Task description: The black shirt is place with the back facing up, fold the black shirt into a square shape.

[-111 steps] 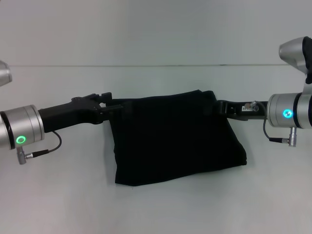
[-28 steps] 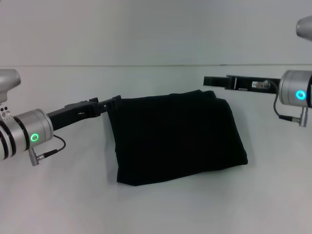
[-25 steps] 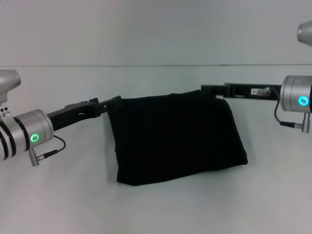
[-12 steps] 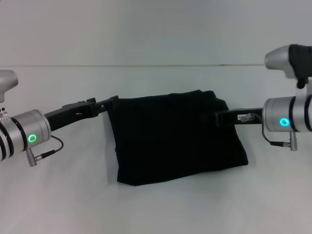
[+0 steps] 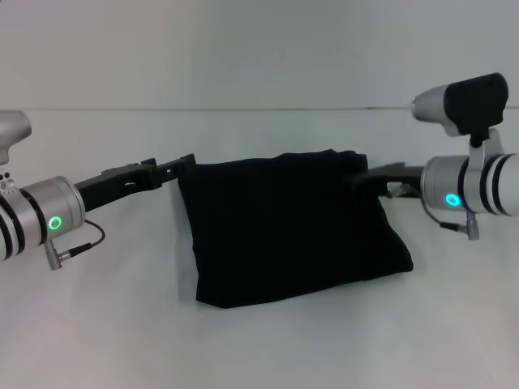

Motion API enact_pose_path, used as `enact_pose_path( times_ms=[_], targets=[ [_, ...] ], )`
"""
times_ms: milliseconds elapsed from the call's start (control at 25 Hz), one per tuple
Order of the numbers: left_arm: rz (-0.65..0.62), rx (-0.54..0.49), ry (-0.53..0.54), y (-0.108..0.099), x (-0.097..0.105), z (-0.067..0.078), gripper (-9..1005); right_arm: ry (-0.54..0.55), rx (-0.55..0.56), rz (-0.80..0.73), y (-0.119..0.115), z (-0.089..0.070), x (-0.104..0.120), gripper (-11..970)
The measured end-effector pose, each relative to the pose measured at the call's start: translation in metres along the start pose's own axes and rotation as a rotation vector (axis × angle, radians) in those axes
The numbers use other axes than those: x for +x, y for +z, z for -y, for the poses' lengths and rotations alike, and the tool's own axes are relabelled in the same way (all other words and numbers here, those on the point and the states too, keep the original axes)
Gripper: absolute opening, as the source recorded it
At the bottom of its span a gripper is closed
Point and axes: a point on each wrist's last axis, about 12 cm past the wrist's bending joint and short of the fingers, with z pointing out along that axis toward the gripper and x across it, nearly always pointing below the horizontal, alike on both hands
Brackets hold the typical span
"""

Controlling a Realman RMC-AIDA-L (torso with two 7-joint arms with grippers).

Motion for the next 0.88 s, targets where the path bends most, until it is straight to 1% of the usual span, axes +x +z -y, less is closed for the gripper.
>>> enact_pose_path(
  times_ms=[80, 160, 280, 360, 520, 680, 760, 880],
  targets=[
    [0.000, -0.011, -0.006, 0.001, 0.000, -0.001, 946, 0.001, 0.004, 0.052, -0.003, 0.003, -0.002, 19],
    [0.000, -0.012, -0.008, 0.001, 0.000, 0.000, 946, 0.026, 0.005, 0.114, -0.009, 0.010, -0.007, 19],
    [-0.001, -0.010, -0.011, 0.003, 0.001, 0.001, 945, 0.050, -0.005, 0.148, -0.015, 0.016, -0.013, 19],
    [-0.002, -0.009, -0.013, 0.003, 0.001, 0.001, 945, 0.056, -0.012, 0.149, -0.017, 0.017, -0.017, 19],
    [-0.003, -0.005, -0.018, 0.004, 0.002, 0.002, 945, 0.058, -0.022, 0.110, -0.010, 0.012, -0.020, 19],
    [-0.005, 0.000, -0.018, 0.006, 0.002, 0.004, 946, 0.056, -0.034, 0.064, 0.001, 0.000, -0.017, 20],
    [-0.007, 0.004, -0.016, 0.006, 0.002, 0.004, 946, 0.063, -0.006, 0.047, 0.006, -0.002, -0.014, 20],
    [-0.008, 0.009, -0.014, 0.006, 0.002, 0.005, 945, 0.060, 0.068, 0.028, 0.011, 0.000, -0.009, 20]
  ],
)
